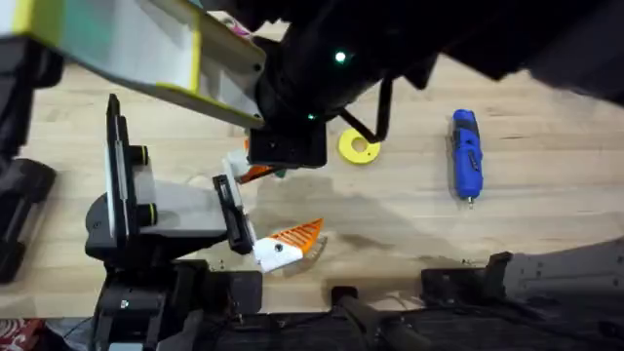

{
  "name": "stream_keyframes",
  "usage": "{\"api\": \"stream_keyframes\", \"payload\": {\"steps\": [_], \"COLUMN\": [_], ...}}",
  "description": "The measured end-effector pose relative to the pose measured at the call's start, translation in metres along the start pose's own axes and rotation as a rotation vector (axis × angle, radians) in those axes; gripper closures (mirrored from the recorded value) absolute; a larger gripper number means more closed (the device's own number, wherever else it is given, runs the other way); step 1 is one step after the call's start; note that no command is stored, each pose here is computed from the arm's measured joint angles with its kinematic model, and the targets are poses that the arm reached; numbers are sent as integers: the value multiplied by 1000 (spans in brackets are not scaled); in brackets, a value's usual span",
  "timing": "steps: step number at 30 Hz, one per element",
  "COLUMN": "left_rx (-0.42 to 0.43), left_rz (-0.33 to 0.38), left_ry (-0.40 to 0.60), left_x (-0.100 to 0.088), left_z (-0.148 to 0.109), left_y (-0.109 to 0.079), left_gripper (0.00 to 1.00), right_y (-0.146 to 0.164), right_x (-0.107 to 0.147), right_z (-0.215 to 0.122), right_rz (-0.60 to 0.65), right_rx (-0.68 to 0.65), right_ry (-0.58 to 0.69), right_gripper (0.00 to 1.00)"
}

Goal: Pick up the gripper from the table and insert it into the empty holder that is missing its gripper. Then pick up a screw, insert it into the mounting hole, and use the screwdriver to tighten it. Finally, clean up the table by picking up the vegetable and placing it into the bucket.

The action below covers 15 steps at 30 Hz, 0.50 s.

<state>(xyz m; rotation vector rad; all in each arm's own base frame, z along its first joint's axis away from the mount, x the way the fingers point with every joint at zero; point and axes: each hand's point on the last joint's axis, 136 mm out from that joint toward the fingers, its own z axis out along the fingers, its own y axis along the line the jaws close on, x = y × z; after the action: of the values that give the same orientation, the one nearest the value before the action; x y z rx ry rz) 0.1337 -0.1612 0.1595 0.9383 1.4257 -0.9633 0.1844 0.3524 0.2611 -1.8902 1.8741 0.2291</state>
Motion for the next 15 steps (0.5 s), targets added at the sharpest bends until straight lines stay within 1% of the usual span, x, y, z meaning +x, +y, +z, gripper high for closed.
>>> {"api": "stream_keyframes", "payload": {"steps": [15], "left_rx": [0], "left_rz": [0], "left_ry": [0], "left_x": [0], "left_z": [0], "left_y": [0], "left_gripper": [16], "right_y": [5], "right_x": [-4], "right_z": [16], "right_rz": [1], "right_rx": [-46], "right_ry": [4], "right_gripper": [996]}}
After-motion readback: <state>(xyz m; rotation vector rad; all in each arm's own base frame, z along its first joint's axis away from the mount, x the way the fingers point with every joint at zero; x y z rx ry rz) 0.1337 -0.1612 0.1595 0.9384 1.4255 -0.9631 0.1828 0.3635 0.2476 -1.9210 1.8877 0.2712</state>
